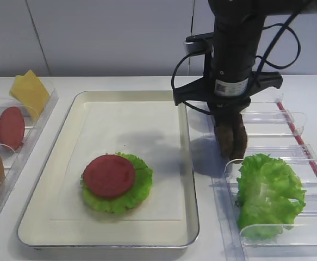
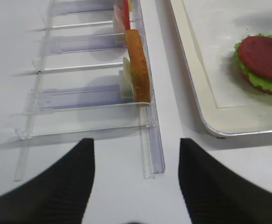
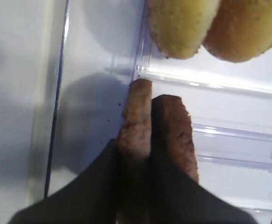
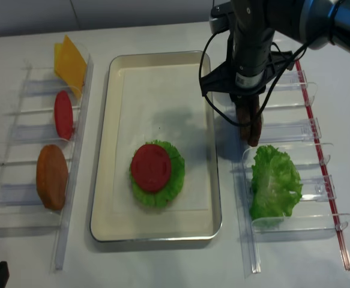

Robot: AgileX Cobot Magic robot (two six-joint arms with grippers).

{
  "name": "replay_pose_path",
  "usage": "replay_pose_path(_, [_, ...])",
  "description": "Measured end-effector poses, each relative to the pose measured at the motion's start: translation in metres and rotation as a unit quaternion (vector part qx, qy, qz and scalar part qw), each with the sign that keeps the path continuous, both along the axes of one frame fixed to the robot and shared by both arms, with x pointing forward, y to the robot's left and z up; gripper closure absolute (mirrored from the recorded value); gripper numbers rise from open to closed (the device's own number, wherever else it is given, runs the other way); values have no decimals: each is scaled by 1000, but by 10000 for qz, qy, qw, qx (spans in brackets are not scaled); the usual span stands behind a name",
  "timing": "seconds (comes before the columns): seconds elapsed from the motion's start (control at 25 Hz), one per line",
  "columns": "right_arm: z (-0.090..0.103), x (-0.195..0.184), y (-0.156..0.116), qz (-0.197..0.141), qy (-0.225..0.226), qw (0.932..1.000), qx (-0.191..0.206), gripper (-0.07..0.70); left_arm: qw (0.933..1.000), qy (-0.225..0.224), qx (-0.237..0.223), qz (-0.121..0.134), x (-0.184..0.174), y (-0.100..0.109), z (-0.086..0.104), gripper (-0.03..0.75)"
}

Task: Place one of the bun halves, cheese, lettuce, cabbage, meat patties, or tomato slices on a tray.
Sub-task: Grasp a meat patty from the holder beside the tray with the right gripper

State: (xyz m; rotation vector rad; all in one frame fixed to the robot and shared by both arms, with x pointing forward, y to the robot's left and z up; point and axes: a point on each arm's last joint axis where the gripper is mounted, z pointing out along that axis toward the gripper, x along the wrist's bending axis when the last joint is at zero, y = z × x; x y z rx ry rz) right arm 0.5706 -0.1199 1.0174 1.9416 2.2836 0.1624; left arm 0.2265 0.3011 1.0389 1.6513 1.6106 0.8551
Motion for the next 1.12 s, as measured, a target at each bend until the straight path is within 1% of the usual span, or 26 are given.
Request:
replay_pose_path(0.08, [3, 0, 0, -16, 63, 10000, -41, 473, 10000, 0, 0, 0, 0, 0, 0, 307])
replay_pose_path(0.24, [22, 5, 3, 2, -5, 10000, -1, 474, 10000, 0, 0, 0, 0, 0, 0, 307])
replay_pose_path(0.4, [45, 11, 7, 31, -344, 9992, 202, 474, 10000, 0, -7, 4, 0, 0, 0, 307])
replay_pose_path(0.6, [70, 9, 7, 31, -633, 9971, 419, 474, 10000, 0, -7, 4, 0, 0, 0, 307])
replay_pose_path(0.68, [76, 7, 5, 29, -693, 9965, 473, 474, 10000, 0, -7, 4, 0, 0, 0, 307])
replay_pose_path(0.84, [92, -4, 4, 202, -743, 9944, 729, 474, 10000, 0, -7, 4, 0, 0, 0, 307])
replay_pose_path(0.96, [108, -15, 5, 349, -766, 9906, 1081, 474, 10000, 0, -7, 4, 0, 0, 0, 307])
replay_pose_path(1.12, [125, -32, 0, 421, -869, 9865, 1320, 474, 10000, 0, -7, 4, 0, 0, 0, 307])
